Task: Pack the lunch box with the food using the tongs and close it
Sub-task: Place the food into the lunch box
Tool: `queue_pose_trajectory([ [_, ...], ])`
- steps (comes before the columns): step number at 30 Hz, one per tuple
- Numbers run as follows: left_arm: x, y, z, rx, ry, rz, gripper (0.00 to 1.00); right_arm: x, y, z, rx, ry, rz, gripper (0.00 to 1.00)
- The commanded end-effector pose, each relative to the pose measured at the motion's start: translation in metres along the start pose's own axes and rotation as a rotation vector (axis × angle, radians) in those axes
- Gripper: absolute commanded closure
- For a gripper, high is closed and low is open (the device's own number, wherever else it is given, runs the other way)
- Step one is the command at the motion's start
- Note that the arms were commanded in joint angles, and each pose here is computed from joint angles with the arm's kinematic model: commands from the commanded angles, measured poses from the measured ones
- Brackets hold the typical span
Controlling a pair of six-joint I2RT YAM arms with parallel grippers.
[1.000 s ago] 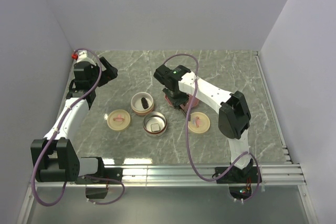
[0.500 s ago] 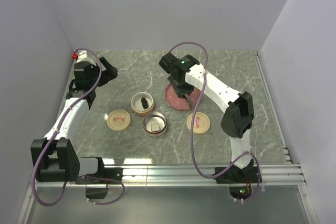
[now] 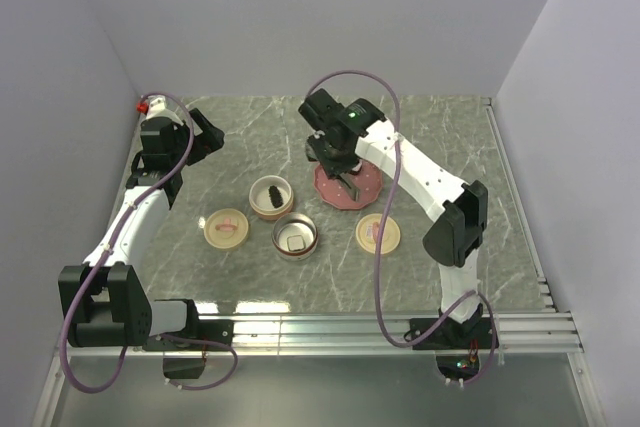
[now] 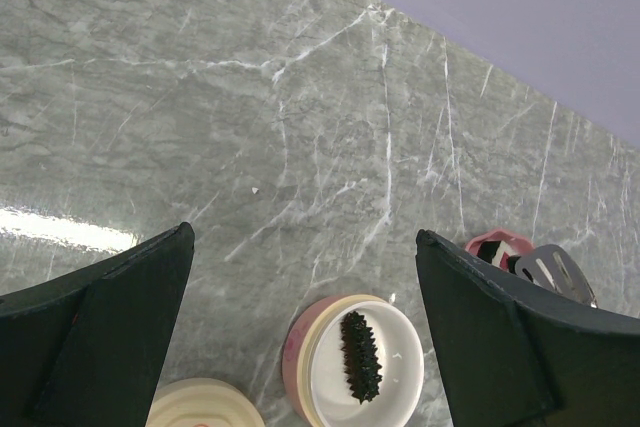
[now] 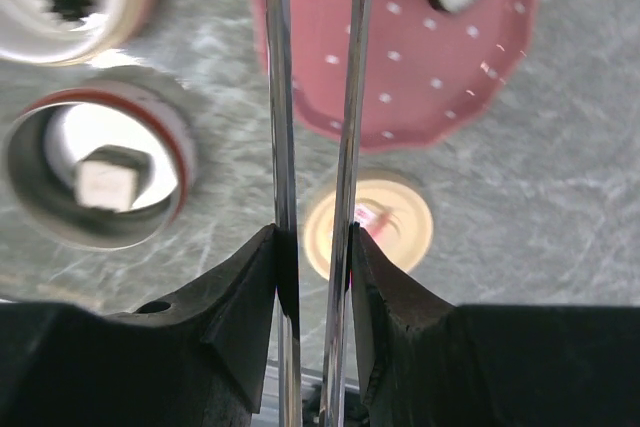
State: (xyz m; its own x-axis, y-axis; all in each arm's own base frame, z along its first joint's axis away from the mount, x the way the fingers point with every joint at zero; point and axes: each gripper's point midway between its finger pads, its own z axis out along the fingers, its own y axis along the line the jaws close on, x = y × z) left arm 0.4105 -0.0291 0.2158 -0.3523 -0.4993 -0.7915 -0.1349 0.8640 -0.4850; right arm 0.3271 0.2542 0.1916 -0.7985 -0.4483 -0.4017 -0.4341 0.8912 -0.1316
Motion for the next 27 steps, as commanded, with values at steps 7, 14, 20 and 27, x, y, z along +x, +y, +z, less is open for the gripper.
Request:
queue_pose_trajectory([
  [7, -0.024, -0.020, -0.002, 0.060, -0.059, -0.002, 0.01, -0.026, 0.063, -0.051, -0.176, -0.189, -0.142, 0.83],
  [14, -0.021, -0.019, -0.004, 0.058, -0.056, -0.003, 0.01, -0.022, 0.094, -0.053, -0.241, -0.189, -0.208, 0.83],
  [20, -0.017, -0.017, -0.005, 0.057, -0.050, -0.005, 0.01, -0.012, 0.110, -0.043, -0.263, -0.151, -0.244, 0.83],
  [27, -0.020, -0.017, -0.006, 0.054, -0.059, -0.003, 0.01, 0.002, 0.121, -0.025, -0.270, -0.109, -0.281, 0.83],
])
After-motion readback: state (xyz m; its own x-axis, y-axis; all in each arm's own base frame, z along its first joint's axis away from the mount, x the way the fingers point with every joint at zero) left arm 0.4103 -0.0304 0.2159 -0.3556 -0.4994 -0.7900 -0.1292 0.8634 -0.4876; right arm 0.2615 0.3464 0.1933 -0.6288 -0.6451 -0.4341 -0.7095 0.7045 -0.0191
